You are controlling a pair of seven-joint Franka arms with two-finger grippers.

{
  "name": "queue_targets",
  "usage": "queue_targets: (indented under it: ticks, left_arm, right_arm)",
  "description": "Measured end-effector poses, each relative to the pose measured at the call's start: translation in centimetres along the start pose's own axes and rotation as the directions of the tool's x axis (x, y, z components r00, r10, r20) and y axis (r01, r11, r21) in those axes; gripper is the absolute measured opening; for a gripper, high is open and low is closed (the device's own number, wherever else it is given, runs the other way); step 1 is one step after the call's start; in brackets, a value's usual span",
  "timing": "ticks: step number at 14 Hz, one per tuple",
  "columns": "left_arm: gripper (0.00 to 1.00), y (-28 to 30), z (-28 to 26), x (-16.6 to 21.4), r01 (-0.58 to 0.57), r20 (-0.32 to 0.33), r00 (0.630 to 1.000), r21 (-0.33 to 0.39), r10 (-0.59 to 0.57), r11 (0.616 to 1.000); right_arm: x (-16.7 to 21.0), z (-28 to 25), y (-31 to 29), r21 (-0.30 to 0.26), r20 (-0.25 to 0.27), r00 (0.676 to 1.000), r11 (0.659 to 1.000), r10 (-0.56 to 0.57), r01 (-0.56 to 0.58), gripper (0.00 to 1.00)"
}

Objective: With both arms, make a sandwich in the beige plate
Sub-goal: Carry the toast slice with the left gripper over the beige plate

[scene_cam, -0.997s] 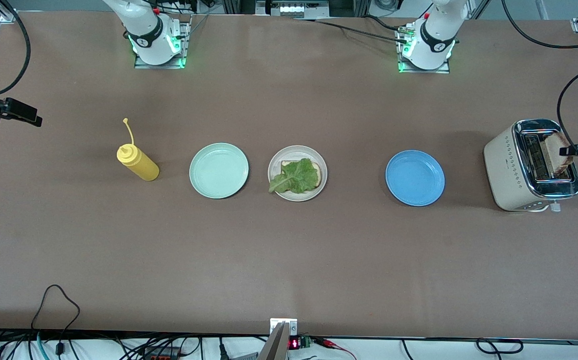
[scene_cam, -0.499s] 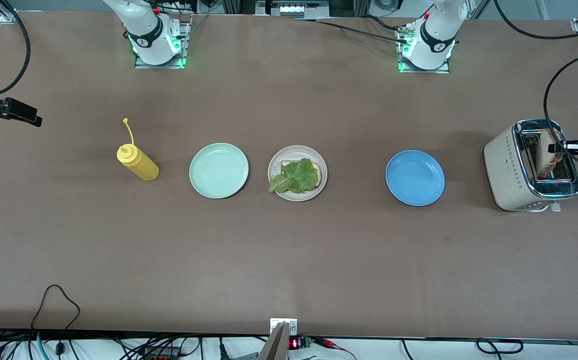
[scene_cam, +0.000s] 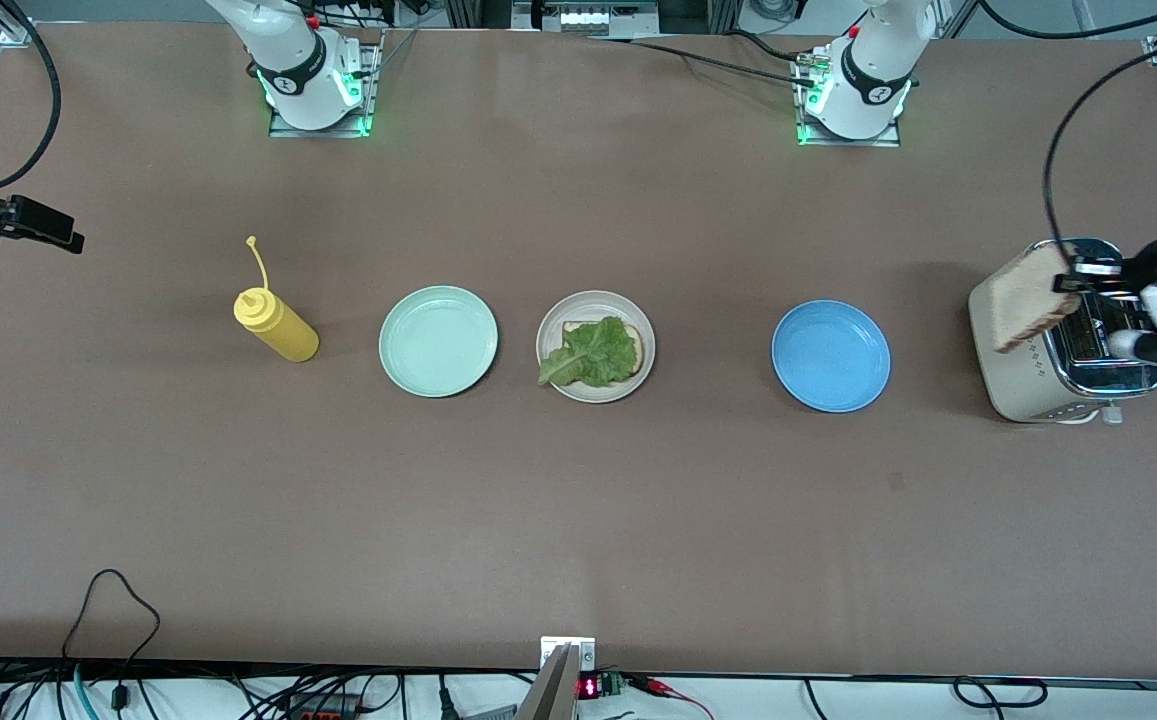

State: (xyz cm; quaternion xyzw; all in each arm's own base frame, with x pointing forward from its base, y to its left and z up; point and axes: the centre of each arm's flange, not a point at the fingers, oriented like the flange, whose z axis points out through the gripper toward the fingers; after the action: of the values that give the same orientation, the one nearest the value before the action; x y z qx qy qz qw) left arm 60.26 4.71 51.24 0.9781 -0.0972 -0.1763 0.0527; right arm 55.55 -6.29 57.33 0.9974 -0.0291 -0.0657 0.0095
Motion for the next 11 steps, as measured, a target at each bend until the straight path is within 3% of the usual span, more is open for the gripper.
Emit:
queue_targets:
  ticks: [3,6,9,11]
  left_arm:
    - [0.08,6.2,-0.1,1.2,-0.087,0.004,0.996,0.017,0.087,0.996]
    - [0.08,13.5,0.4,1.8,-0.079,0.014,0.997,0.035,0.079,0.996]
    - [0.08,20.7,3.2,2.7,-0.08,0.072,0.995,0.056,0.076,0.995]
    - [0.08,26.2,6.6,3.6,-0.11,0.114,0.988,0.026,0.107,0.994]
  right_arm:
    - [0.0,0.0,0.0,0.0,-0.001,1.0,1.0,0.0,0.0,1.0]
    - [0.0,0.0,0.0,0.0,-0.001,1.0,1.0,0.0,0.0,1.0]
    - [0.0,0.0,0.0,0.0,-0.001,1.0,1.0,-0.001,0.001,1.0]
    - [0.0,0.0,0.0,0.0,-0.001,1.0,1.0,-0.001,0.001,1.0]
